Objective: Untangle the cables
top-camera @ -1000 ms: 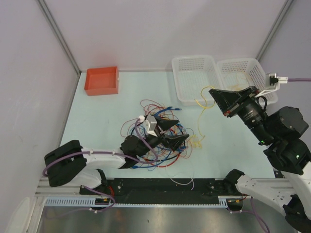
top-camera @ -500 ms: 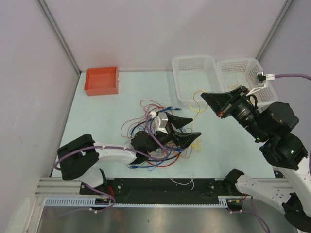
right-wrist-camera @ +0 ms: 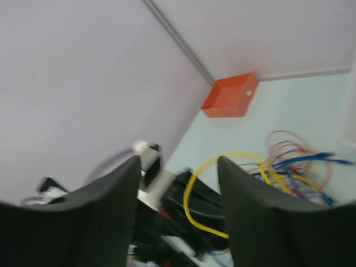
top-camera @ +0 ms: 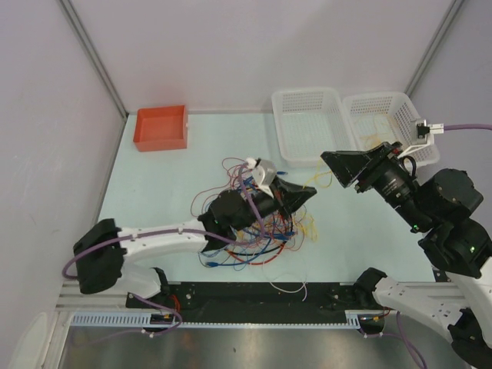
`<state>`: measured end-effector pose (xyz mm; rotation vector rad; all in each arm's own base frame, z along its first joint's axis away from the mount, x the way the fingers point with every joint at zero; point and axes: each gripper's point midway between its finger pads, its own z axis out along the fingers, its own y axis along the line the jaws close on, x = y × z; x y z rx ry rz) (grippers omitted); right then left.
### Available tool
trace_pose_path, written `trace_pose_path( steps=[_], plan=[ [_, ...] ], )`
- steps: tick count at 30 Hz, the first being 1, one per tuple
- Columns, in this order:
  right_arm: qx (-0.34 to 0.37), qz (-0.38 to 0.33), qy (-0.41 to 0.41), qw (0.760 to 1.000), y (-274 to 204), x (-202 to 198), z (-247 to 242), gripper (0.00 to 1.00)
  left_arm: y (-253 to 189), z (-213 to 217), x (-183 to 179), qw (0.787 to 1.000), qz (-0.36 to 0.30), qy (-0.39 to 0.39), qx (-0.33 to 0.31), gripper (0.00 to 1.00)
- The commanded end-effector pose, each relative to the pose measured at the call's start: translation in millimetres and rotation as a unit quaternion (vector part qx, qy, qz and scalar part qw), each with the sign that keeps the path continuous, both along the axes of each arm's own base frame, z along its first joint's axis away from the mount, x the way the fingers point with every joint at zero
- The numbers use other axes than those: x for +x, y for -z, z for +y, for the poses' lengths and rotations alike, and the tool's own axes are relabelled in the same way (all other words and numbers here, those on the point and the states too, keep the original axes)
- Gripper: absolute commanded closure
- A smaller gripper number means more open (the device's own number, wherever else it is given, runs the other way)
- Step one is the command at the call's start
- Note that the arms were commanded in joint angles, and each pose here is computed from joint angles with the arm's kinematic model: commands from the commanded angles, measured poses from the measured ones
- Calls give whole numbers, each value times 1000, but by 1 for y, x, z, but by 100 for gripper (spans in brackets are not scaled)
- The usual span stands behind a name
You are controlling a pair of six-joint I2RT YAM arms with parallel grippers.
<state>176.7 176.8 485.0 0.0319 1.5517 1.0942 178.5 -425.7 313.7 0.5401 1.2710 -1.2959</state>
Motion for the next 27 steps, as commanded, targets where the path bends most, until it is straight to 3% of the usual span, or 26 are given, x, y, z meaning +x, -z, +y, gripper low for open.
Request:
trace_pose_path(
  steps=[1,2,4,6,11,27],
  plan=[
    [-45,-8,52,998,7,9,-19,25,-51,28,30,988,94,-84,84,100],
    [-59,-9,60,996,11,12,-21,21,-89,34,32,990,95,-87,62,100],
    [-78,3,76,994,22,18,-24,15,-97,45,40,985,126,-94,68,100],
    [-86,3,77,993,26,20,-23,14,-127,56,41,986,134,-96,35,100],
    [-82,-6,62,995,36,15,-20,15,-155,75,47,976,194,-95,12,100],
    [-82,-44,-80,992,53,-13,32,24,-168,66,53,948,312,-67,2,100]
  ],
)
